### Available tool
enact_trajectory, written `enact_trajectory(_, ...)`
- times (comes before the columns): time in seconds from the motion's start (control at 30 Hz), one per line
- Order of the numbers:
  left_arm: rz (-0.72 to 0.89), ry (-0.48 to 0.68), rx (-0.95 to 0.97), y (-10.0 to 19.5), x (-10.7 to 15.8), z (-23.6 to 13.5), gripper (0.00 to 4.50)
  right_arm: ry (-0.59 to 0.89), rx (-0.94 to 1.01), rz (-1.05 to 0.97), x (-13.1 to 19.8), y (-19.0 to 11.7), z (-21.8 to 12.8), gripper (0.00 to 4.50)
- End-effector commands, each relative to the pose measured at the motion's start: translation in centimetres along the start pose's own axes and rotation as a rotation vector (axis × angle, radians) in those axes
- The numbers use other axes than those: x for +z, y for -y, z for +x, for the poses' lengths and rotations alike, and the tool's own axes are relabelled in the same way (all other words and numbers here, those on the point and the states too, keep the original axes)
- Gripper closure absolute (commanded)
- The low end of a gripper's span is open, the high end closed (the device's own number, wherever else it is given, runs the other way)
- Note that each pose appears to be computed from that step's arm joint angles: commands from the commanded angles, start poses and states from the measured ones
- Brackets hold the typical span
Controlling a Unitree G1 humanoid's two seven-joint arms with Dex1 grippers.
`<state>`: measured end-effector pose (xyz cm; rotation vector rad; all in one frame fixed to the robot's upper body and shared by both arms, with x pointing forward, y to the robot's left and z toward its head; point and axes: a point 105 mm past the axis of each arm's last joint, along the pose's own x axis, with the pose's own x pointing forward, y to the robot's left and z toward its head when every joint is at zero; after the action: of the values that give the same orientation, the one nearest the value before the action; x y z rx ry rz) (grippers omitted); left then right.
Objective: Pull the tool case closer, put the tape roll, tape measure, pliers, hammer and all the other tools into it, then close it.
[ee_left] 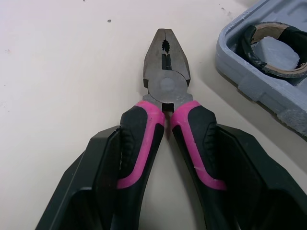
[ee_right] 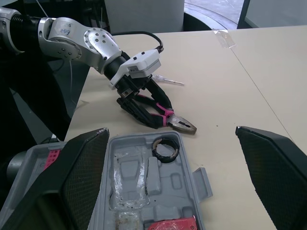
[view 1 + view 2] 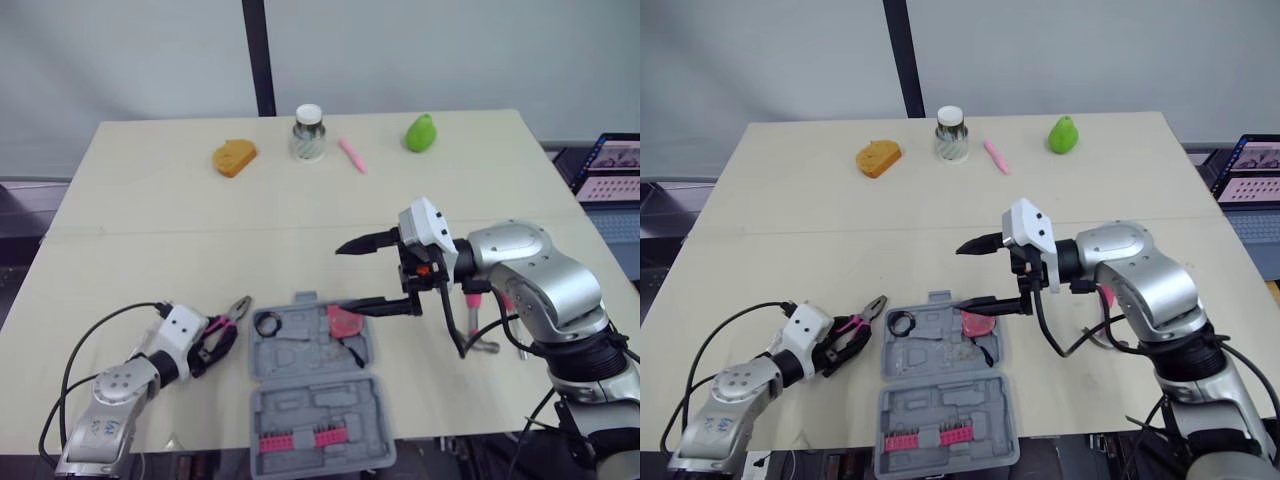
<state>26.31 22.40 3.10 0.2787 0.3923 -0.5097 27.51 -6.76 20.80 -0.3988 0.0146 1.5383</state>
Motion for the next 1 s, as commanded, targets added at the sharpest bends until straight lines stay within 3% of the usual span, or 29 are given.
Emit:
enact_trajectory(0.03,-0.048,-0.125,0.01,0.1,-3.6,-0.6,2.02,0.027,-0.018,-0.055,1.1,0.2,-0.3,0.0)
enact_trajectory(0.2,-0.017,-0.078,-0.03,0.0,-2.5,-1.0,2.02,0.032,-0.035,-0.058,1.0,0.5,-0.2,0.0)
enact_trajectory(0.47,0.18,0.081,-0.161,-3.4,5.5,-4.4,2.02,0.004,-0.002,-0.109,1.7,0.8,0.8,0.0)
enact_trajectory(0.6,0.301,0.07,-0.281,-4.0,8.6,-5.0,2.02,-0.099,0.012,-0.183,1.9,1.6,2.3,0.0)
enact_trajectory(0.83,0.432,0.081,-0.534,0.5,12.0,-2.0,2.02,-0.235,0.05,-0.157,0.5,2.6,5.5,0.0)
enact_trajectory(1.0,0.46,0.115,-0.602,2.5,13.4,-0.3,2.02,-0.308,0.08,-0.177,-1.0,2.5,6.8,0.0)
